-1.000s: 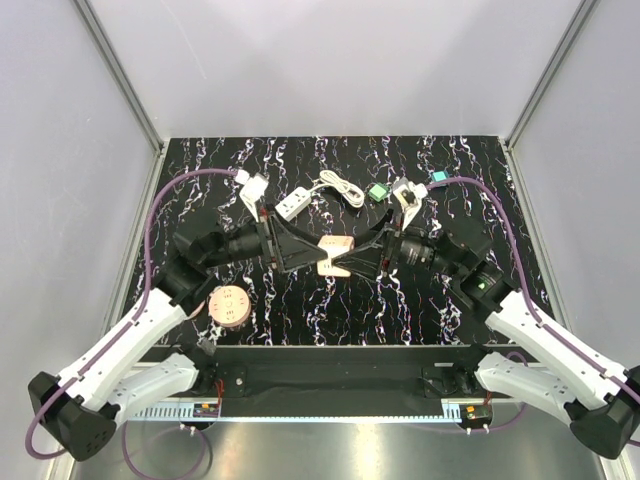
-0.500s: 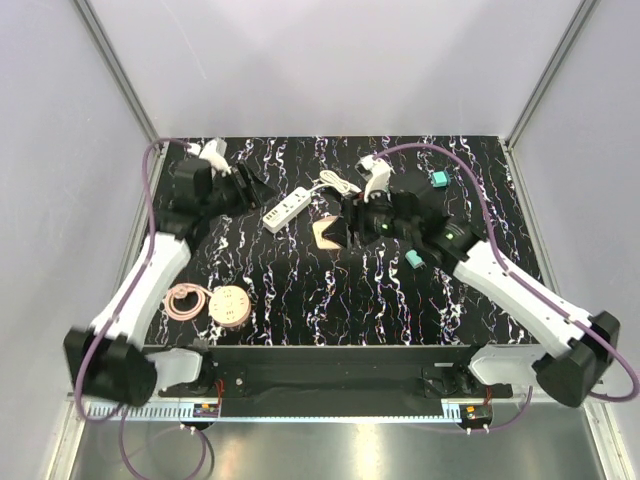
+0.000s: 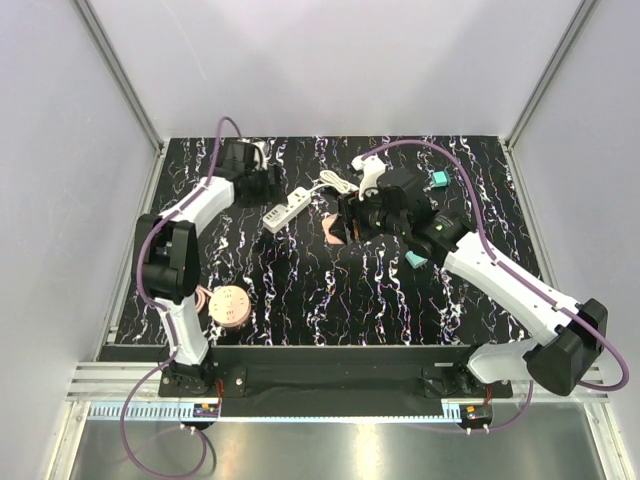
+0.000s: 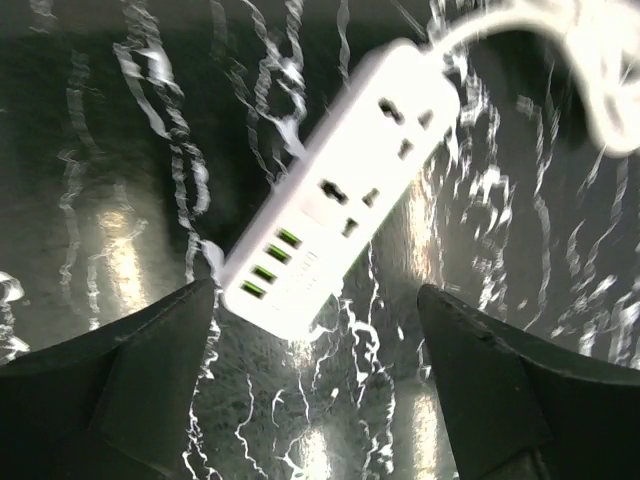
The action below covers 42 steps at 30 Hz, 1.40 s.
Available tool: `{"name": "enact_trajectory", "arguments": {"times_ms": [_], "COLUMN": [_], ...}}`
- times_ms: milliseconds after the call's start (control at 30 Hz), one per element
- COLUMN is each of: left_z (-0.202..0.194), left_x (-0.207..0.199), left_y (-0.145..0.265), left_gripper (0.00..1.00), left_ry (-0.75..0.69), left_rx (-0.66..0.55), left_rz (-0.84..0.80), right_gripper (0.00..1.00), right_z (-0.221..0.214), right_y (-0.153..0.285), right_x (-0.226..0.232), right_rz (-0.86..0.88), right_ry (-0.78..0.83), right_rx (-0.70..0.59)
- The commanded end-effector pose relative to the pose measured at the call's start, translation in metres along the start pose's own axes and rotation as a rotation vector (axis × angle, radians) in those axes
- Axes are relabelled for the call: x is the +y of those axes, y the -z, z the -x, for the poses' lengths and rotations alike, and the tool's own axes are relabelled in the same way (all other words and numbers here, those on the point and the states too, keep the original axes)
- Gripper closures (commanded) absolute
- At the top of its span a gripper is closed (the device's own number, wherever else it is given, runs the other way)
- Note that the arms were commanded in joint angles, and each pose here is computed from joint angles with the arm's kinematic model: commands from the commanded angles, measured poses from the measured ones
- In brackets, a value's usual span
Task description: Insert the plug
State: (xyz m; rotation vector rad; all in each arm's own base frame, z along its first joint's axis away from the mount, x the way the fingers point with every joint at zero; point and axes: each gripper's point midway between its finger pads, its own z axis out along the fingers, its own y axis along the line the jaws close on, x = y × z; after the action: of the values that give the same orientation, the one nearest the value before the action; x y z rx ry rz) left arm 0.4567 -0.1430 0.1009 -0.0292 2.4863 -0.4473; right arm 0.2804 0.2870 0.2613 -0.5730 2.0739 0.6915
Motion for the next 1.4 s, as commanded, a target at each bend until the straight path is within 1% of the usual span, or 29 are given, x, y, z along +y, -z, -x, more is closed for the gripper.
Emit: {"name": "enact_trajectory", "arguments": {"times_ms": [0, 267, 367, 500, 567, 633, 700, 733, 767, 833, 867, 967, 1100, 1200, 1267, 1333, 1367], "left_z": [0.004, -0.020, -0.023, -0.027, -0.031, -0.034, -0.036, -0.036, -0.036, -0.036, -0.042, -0.053, -0.073, -0.094, -0.107, -0.112, -0.111], "left_x": [-0.002, 0.004, 0.009, 0.005, 0.008, 0.006, -0.001, -0.004, -0.009, -0.021, -0.024, -0.045, -0.076, -0.087, -0.090, -0.095, -0.095], "left_y": [0.000, -0.029, -0.037, -0.044, -0.049, -0.052, -0.053, -0.052, -0.051, -0.046, -0.044, -0.029, -0.013, -0.008, -0.008, -0.005, -0.005], "left_gripper": [0.12, 0.12, 0.12, 0.10, 0.10, 0.14, 0.20, 0.33, 0.44, 0.60, 0.71, 0.86, 0.91, 0.92, 0.92, 0.84, 0.76], "left_ry": [-0.173, -0.248, -0.289, -0.352, -0.381, -0.382, -0.383, -0.384, -0.410, -0.427, -0.428, -0.453, -0.536, -0.612, -0.641, -0.644, -0.642], "left_rx": [-0.022, 0.058, 0.070, 0.085, 0.098, 0.107, 0.116, 0.114, 0.115, 0.108, 0.116, 0.104, 0.070, 0.075, 0.083, 0.081, 0.078], "left_rz": [0.068, 0.090, 0.137, 0.131, 0.154, 0.139, 0.105, 0.097, 0.078, 0.039, 0.030, -0.003, -0.039, -0.045, -0.058, -0.069, -0.059], "right_gripper": [1.00, 1.00, 1.00, 1.00, 1.00, 1.00, 1.00, 1.00, 1.00, 1.00, 1.00, 1.00, 1.00, 1.00, 1.00, 1.00, 1.00], "right_z": [0.022, 0.026, 0.026, 0.022, 0.021, 0.020, 0.019, 0.019, 0.018, 0.017, 0.013, -0.002, -0.010, -0.011, -0.010, -0.013, -0.014], "right_y": [0.015, 0.026, 0.031, 0.036, 0.037, 0.038, 0.039, 0.039, 0.040, 0.040, 0.039, 0.037, 0.039, 0.046, 0.051, 0.052, 0.053], "right_x": [-0.001, 0.002, 0.002, 0.003, 0.004, 0.004, 0.003, 0.003, 0.002, -0.002, -0.003, -0.008, -0.014, -0.018, -0.028, -0.037, -0.039], "right_rz": [-0.014, 0.004, 0.006, 0.013, 0.015, 0.017, 0.015, 0.013, 0.008, -0.008, -0.013, -0.026, -0.057, -0.077, -0.125, -0.165, -0.172], "right_ry": [0.036, 0.047, 0.046, 0.043, 0.036, 0.033, 0.033, 0.031, 0.033, 0.034, 0.032, 0.017, -0.003, 0.000, 0.007, 0.019, 0.023], "right_rx": [-0.094, -0.129, -0.138, -0.142, -0.145, -0.147, -0.146, -0.147, -0.148, -0.149, -0.142, -0.116, -0.115, -0.125, -0.136, -0.132, -0.128]}}
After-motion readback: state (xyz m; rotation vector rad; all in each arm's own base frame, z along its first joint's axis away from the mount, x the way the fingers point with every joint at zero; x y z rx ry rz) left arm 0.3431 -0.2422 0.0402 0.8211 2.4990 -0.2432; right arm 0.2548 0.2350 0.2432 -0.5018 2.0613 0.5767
